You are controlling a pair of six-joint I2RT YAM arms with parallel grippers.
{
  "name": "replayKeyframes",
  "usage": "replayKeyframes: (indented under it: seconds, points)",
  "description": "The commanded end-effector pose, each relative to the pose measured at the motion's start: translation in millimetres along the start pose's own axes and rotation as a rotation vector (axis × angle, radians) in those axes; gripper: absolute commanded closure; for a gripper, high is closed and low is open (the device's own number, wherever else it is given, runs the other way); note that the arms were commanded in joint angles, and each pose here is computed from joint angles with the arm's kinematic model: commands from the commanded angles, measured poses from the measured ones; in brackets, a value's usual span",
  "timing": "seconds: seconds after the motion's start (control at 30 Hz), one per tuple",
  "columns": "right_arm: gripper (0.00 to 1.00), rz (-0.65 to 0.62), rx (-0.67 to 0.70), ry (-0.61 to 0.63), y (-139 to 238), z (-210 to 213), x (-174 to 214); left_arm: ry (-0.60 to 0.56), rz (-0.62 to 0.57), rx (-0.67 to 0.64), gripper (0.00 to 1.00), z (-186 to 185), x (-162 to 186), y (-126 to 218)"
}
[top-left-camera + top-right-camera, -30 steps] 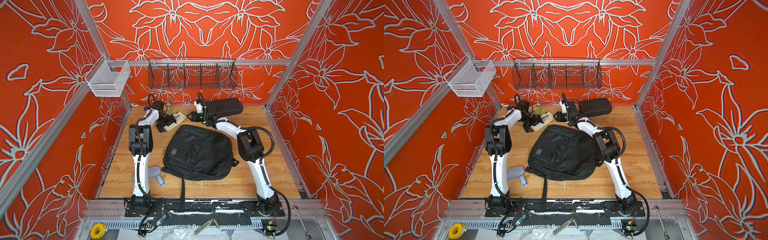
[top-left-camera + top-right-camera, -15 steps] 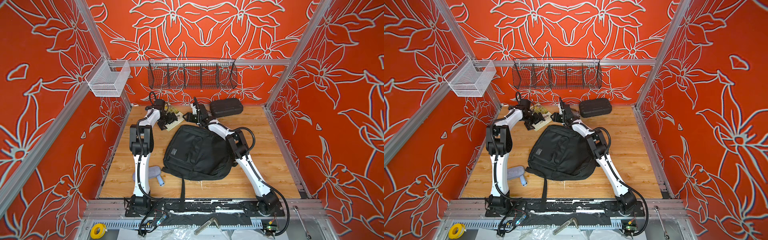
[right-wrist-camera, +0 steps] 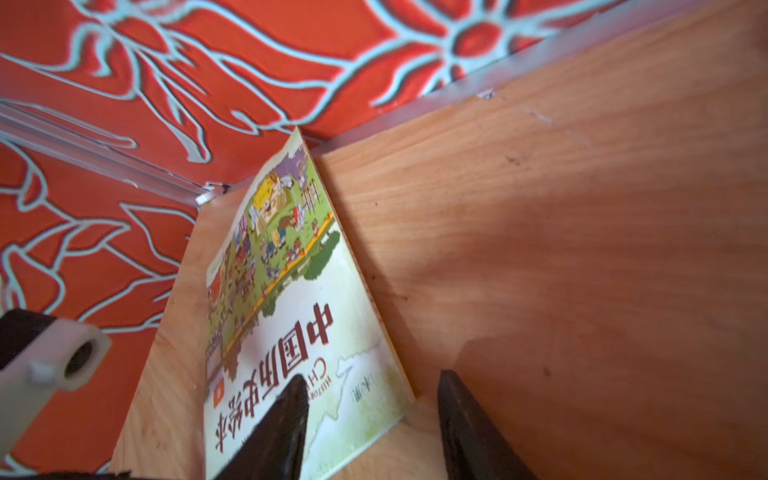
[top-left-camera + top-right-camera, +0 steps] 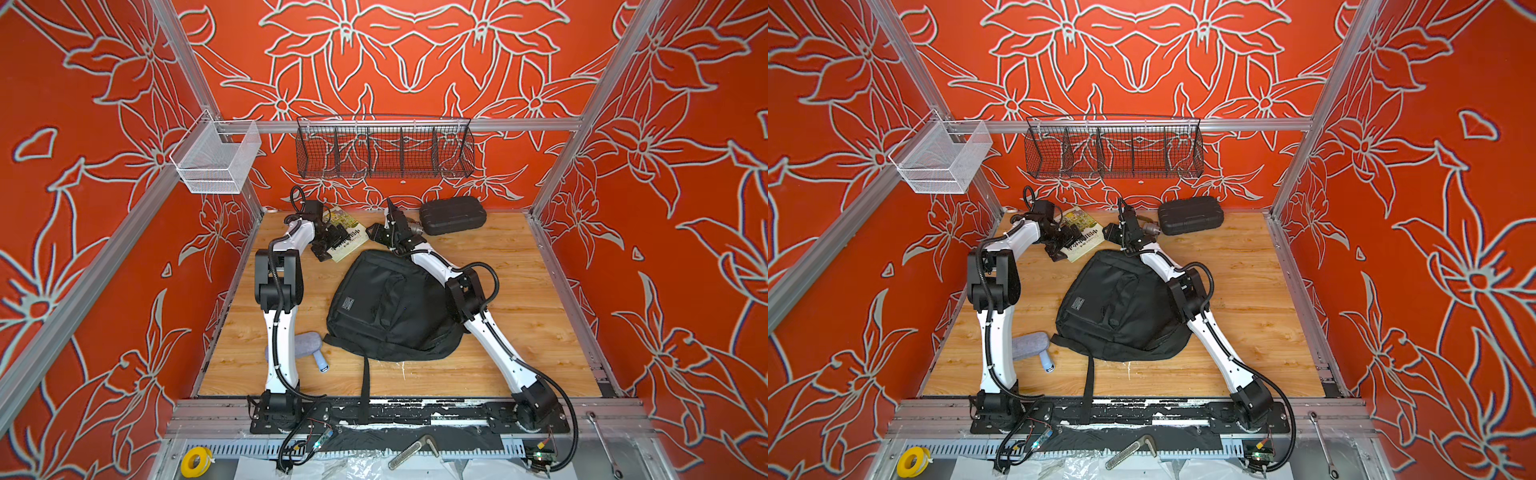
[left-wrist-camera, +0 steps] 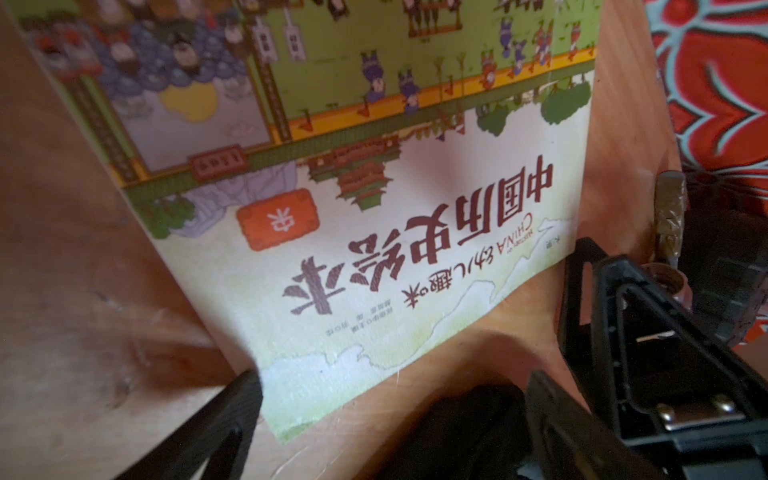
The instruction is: Pack the student bag
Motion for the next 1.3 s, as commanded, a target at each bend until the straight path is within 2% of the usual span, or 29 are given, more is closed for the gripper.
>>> replayKeyframes:
  seconds: [0.0, 0.2, 0.3, 0.43, 0.53, 0.77, 0.93, 1.07, 1.27]
  points:
    - [0.47, 0.064, 0.053, -0.074, -11.1, -8.6, 29.7, 0.039, 0.044, -0.037, 0.01, 14.2, 7.8, 6.3]
    - [0.5, 0.083, 0.008, -0.148, -22.4, -10.9, 48.7, 0.058, 0.019, -0.051, 0.01, 29.4, 6.9, 25.2]
    - [0.54, 0.067, 0.006, -0.15, -24.0, -12.4, 48.5, 0.087, 0.033, -0.027, 0.01, 38.9, -3.8, 24.1]
    - [0.6, 0.063, -0.024, -0.167, -26.0, -12.3, 49.8, 0.056, 0.06, -0.041, 0.0, 38.6, -16.8, 19.0]
    - [0.68, 0.056, -0.043, -0.188, -27.7, -12.1, 51.0, 0.045, 0.063, -0.06, 0.02, 39.4, -19.5, 16.0]
    - [0.99, -0.002, -0.124, -0.195, -30.1, -7.6, 46.2, 0.018, 0.059, -0.087, 0.03, 43.7, -16.1, 19.1]
    - [1.0, -0.018, -0.233, -0.21, -19.7, 10.5, 36.6, -0.029, 0.011, -0.109, 0.03, 38.9, -17.1, 37.1]
    - [1.0, -0.085, -0.296, -0.258, 4.7, 22.2, 29.4, -0.063, -0.015, -0.121, 0.03, 34.8, -14.8, 55.1]
    - [1.0, -0.126, -0.362, -0.345, 39.2, 51.3, 5.9, -0.123, -0.05, -0.047, 0.01, 19.3, -4.4, 87.7]
Point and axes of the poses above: each gripper's point midway between its finger pads, its own y axis back along the fingers, its own z axis along the line the jaws close on, x = y × z, the point moved 8 cm from there along y, back along the fingers, and after that the axes turned 3 degrees about y, right-handed, at the moved point
